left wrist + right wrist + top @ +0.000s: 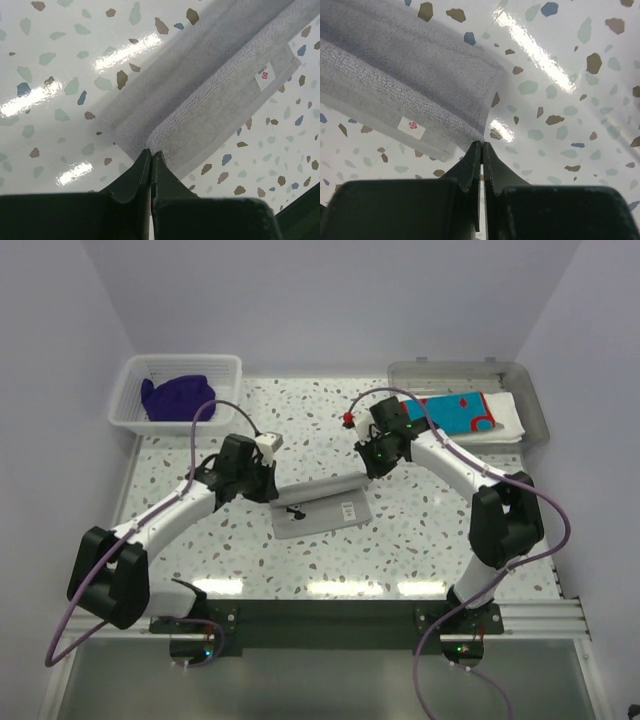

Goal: Fold and stack the towels
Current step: Fold the towel

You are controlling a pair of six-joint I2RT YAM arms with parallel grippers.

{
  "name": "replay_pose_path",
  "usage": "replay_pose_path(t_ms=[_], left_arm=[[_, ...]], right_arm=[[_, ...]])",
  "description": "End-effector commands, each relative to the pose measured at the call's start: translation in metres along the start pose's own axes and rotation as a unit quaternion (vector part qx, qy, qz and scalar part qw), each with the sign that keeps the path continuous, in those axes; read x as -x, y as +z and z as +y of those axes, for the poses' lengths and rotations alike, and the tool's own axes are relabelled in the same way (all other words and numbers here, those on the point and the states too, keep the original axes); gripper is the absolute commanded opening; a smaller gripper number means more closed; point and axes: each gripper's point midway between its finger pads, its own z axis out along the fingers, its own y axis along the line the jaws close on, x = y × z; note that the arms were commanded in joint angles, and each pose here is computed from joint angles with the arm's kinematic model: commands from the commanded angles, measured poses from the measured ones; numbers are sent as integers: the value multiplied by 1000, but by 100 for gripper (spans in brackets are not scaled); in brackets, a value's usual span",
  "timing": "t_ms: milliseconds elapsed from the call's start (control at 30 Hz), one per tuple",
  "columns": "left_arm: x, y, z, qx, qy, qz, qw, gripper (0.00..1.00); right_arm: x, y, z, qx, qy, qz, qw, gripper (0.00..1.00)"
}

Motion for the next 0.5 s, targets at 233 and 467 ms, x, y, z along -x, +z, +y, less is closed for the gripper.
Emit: replay_pose_path(t_ms=[233,467], left_arm=[[-45,2,6,45,-67,21,997,0],[-59,5,9,53,-78,34,995,0]], right_arm=[[-25,2,8,10,61,11,998,0],[-30,8,10,14,63,16,998,0]])
